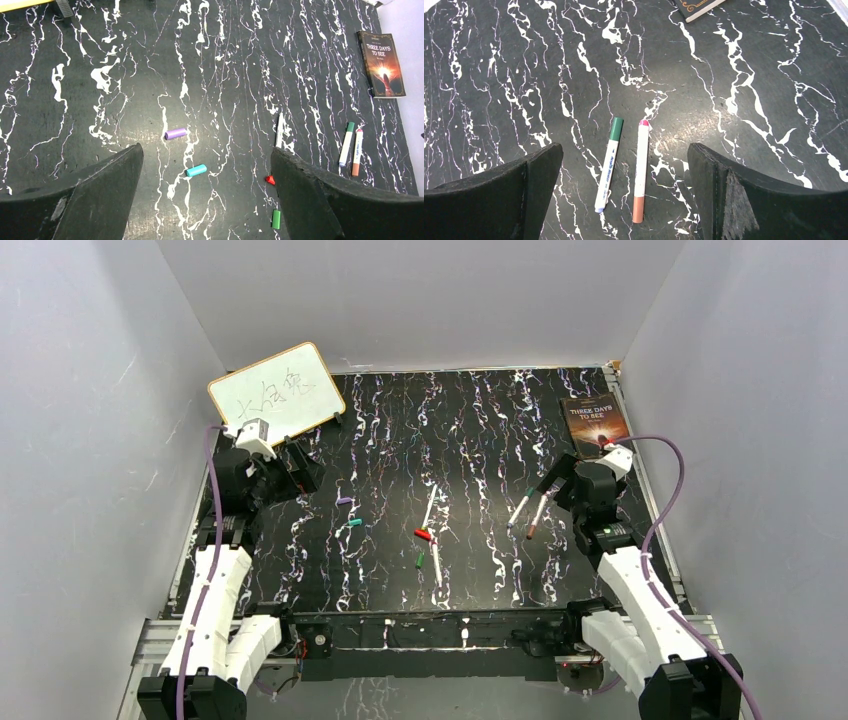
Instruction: Insert the pens into the pen caps
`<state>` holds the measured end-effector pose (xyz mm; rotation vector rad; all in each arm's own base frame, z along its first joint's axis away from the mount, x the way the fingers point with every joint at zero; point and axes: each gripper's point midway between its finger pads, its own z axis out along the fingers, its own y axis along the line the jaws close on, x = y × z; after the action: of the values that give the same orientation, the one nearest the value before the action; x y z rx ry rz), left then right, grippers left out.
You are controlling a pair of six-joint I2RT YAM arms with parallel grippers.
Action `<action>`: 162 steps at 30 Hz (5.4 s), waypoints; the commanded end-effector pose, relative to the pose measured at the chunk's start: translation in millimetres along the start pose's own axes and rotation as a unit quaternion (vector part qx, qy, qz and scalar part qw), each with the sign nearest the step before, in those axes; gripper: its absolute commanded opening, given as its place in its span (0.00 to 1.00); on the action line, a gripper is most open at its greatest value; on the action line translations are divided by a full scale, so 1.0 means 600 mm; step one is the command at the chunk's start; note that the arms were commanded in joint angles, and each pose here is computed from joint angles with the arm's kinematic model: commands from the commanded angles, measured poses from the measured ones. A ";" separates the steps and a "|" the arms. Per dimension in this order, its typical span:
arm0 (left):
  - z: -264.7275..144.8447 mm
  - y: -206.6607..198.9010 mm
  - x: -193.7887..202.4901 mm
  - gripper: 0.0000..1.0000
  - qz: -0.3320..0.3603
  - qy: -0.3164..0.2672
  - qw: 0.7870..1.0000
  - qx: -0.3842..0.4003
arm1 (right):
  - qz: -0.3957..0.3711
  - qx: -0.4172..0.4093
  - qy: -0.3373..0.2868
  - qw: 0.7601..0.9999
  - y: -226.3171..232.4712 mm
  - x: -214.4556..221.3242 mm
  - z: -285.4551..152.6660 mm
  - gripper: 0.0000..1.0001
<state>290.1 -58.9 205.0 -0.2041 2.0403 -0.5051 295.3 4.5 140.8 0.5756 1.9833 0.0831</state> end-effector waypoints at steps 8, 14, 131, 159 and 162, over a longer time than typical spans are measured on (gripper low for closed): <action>-0.006 -0.005 0.004 0.96 0.007 -0.006 1.000 0.011 | 0.001 -0.009 -0.019 1.000 0.010 -0.028 -0.012 0.91; -0.001 -0.003 0.008 0.96 0.005 0.002 1.000 0.008 | -0.002 -0.007 -0.014 1.000 0.009 -0.024 -0.006 0.88; 0.008 -0.009 0.028 0.90 -0.012 0.030 0.999 0.024 | -0.029 0.131 0.157 0.978 -0.039 0.116 0.143 0.29; 0.012 -0.019 0.031 0.70 -0.016 0.027 0.999 0.038 | -0.017 0.023 0.089 0.996 0.051 0.042 0.088 0.56; 0.012 -0.021 0.034 0.58 -0.009 0.031 0.999 0.035 | -0.051 -0.010 0.096 0.994 0.121 0.070 0.072 0.56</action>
<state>288.3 -73.2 187.1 -0.1951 2.0902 -0.5885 335.2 26.1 89.4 0.6100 2.2222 0.0357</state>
